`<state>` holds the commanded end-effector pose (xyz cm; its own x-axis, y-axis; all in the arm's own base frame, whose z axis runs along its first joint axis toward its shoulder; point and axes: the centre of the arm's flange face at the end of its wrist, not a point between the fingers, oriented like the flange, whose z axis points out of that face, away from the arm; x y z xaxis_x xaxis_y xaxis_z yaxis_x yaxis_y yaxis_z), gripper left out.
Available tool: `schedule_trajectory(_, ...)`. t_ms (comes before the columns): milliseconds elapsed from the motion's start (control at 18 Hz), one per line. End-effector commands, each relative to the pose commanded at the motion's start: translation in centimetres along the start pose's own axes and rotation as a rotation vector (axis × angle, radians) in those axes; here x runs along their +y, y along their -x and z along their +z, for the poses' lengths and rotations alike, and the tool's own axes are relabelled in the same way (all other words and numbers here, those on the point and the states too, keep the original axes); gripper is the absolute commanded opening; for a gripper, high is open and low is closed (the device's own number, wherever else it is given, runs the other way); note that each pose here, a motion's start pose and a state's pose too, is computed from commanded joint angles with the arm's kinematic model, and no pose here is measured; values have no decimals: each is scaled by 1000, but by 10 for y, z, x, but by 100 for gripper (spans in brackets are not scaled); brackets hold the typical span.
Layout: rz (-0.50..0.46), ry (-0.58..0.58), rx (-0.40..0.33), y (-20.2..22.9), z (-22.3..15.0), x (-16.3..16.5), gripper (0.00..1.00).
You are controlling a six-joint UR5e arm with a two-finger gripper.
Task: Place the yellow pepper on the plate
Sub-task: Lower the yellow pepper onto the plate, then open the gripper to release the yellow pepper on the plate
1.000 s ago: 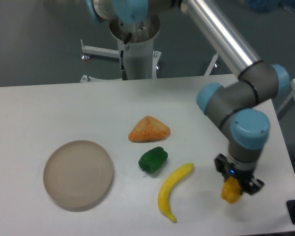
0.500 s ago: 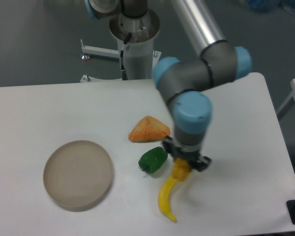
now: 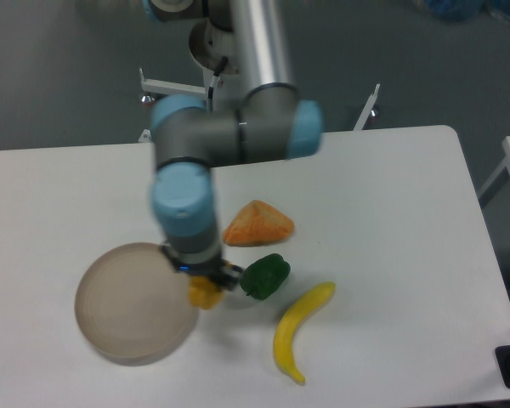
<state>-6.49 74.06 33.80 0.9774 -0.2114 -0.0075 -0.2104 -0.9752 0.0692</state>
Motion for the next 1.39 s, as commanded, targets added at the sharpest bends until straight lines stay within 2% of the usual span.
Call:
schedule_trajectory(444, 113, 45, -4, -65, 33, -24, 37)
schedule_trajectory(1111, 149, 78, 10, -69, 64, -33, 38)
schedule_trajectory(1389, 167, 92, -1, -67, 72, -35, 41)
